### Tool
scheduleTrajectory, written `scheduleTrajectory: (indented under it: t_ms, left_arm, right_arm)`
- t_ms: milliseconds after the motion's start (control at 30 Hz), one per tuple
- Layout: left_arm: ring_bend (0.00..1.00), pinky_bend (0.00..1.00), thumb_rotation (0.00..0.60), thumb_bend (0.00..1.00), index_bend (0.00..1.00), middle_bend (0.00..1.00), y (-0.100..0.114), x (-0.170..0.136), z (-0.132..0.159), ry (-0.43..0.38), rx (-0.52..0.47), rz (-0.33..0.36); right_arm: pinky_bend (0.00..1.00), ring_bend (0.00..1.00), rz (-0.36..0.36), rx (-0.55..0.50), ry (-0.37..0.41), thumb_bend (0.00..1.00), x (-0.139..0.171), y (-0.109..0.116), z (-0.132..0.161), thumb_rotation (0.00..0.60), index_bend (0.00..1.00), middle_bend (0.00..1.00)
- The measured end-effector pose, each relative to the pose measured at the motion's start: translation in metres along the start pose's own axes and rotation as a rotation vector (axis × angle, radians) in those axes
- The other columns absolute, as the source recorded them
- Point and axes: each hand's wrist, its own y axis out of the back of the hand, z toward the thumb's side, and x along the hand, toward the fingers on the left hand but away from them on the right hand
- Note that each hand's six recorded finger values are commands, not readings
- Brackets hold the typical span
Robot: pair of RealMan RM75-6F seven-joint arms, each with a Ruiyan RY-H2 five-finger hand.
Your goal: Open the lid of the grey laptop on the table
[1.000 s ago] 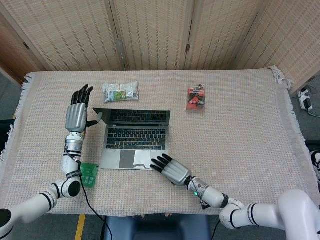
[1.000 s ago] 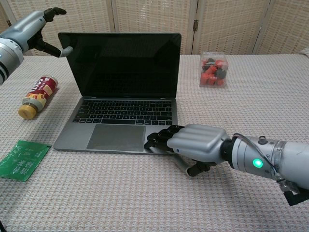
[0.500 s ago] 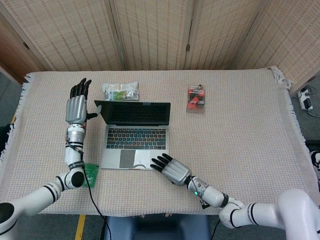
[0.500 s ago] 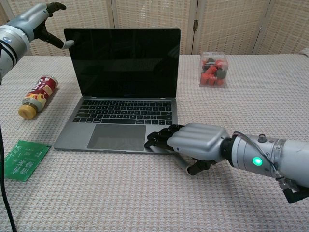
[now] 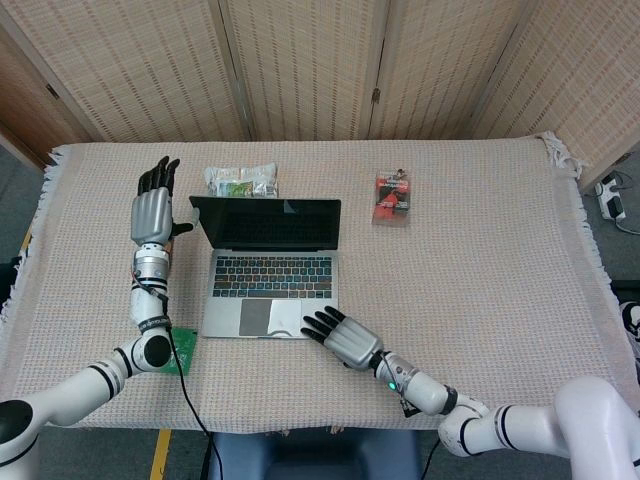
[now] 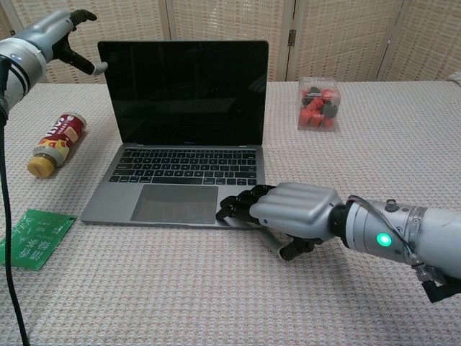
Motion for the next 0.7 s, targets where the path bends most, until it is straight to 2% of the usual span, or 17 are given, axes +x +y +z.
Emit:
scheduleTrajectory:
  t_ms: [167,367,533,700]
  left_arm:
    - [0.0,0.0,0.6,0.37,0.0,0.0,0.006,-0.007,0.003,-0.055,-0.006,0.012]
    - [0.0,0.0,0.6,0.36,0.0,0.0,0.01,-0.028,-0.006,-0.131,0.025,-0.025]
    - [0.0,0.0,0.6,0.36,0.0,0.0,0.017,-0.055,-0.026,-0.158,0.066,-0.059]
    - [0.0,0.0,0.6,0.36,0.0,0.0,0.025,-0.08,-0.047,-0.157,0.106,-0.097]
  right_arm:
    - [0.0,0.1,-0.034,-0.021,-0.008,0.88,0.004,0.007,-0.003,0.6,0.05,0.0]
    - [0.0,0.1,-0.135,-0.065,-0.033,0.88,0.022,0.033,-0.015,0.6,0.05,0.01]
    - [0.0,0.1,-0.222,-0.085,-0.073,0.88,0.053,0.057,-0.033,0.6,0.05,0.01]
    - [0.0,0.16,-0.278,-0.093,-0.152,0.88,0.098,0.071,-0.058,0.6,0.05,0.02]
